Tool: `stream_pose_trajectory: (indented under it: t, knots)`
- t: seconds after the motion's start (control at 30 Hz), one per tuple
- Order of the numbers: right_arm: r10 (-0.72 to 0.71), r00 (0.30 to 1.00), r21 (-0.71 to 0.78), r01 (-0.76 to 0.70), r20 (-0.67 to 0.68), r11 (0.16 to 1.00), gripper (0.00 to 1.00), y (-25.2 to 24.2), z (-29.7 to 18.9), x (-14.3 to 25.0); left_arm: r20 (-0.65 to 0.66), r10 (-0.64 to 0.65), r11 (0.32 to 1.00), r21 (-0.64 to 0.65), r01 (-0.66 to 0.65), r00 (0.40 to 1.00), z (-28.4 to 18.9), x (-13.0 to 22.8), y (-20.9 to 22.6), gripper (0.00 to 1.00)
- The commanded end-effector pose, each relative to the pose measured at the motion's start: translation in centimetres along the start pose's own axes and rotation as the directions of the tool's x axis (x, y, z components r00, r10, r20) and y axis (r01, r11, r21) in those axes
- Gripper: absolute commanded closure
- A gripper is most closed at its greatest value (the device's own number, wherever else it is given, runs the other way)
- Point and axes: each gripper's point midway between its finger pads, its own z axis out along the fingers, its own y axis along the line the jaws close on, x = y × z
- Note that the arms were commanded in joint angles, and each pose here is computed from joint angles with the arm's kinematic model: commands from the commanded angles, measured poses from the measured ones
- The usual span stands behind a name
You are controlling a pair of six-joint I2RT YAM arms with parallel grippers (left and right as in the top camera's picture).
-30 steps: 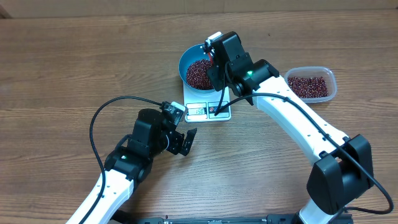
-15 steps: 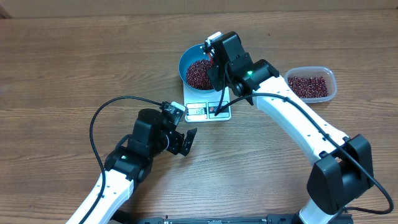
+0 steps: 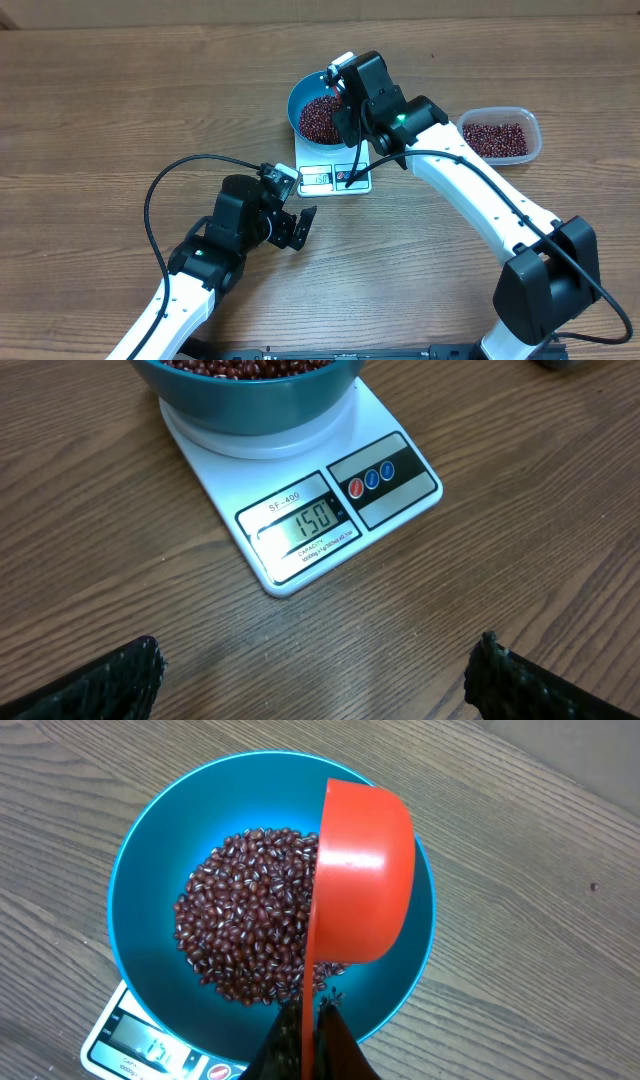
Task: Scoop item into bowl and weigh 150g on scale
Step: 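Tip the red scoop slightly, trickling beans into the bowl, then carry the red scoop back to the bean tub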
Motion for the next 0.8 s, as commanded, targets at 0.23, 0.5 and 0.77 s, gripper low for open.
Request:
stream_pose_trajectory:
  t: [0.23,0.5,0.77]
  knots:
    - [0.103,0.992,-0.209,-0.084,0.078,0.974,0.96,1.4,-2.3,-2.5,0.002,-0.004,1.0,0.016,0.004,1.0,0.1,-0.2,-0.4,0.0]
    - [0.231,0.968,-0.464,-0.161,0.096,0.871,0.96,0.9,-4.6,-3.8,0.002,-0.004,1.0,0.016,0.004,1.0,0.1,-0.2,-0.4,0.0]
    - [0.348,0.927,-0.661,-0.176,0.137,0.729,0.96,-2.3,-9.6,-4.9,0.002,-0.004,1.0,0.016,0.004,1.0,0.1,-0.2,-0.4,0.01]
